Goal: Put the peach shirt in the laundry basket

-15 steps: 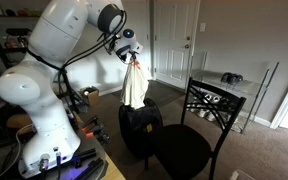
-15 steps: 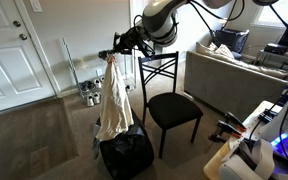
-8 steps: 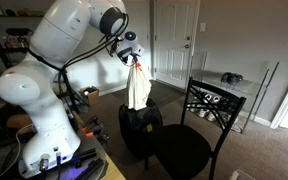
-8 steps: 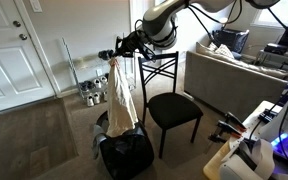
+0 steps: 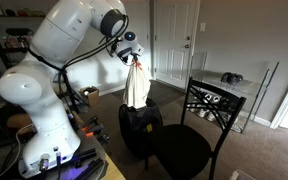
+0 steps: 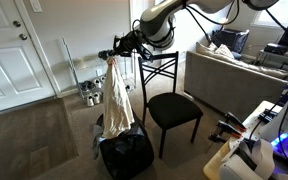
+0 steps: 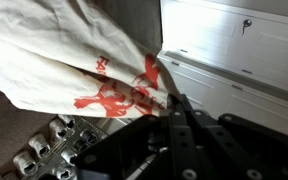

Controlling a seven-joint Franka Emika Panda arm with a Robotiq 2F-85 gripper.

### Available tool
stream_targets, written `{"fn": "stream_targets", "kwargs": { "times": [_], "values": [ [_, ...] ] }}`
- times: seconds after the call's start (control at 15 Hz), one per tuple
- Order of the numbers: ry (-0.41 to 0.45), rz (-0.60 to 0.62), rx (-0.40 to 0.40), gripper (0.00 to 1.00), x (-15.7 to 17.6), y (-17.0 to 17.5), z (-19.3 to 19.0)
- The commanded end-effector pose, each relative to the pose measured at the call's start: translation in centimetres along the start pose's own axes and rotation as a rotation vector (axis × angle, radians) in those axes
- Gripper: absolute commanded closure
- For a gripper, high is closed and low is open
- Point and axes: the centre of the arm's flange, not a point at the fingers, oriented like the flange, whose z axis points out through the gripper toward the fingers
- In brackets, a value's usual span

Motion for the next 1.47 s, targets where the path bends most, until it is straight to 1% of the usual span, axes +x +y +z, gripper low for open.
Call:
{"fn": "stream_targets", "kwargs": {
  "times": [0.0,0.2,0.53,0.67,0.73,0.87,0.93,1.0,1.07,1.4],
  "values": [
    [0.037,0.005,0.012,0.73,0.3,-0.2,0.4],
    [0.044,0.011,0.012,0.56,0.7,0.0,0.3],
    [0.042,0.026,0.015,0.23,1.5,0.4,-0.3],
    [0.037,0.038,0.013,0.11,1.8,1.1,-1.2],
    [0.047,0.048,0.018,0.04,2.2,1.9,-2.3],
    [0.062,0.074,0.019,0.0,3.0,2.9,-4.0],
    [0.045,0.04,0.005,0.1,3.1,1.3,-1.5],
    [0.049,0.052,0.005,0.03,3.6,1.7,-2.1],
    [0.052,0.061,0.005,0.0,3.9,2.1,-2.6],
    [0.046,0.065,0.006,0.0,3.8,2.2,-2.7]
  ]
}}
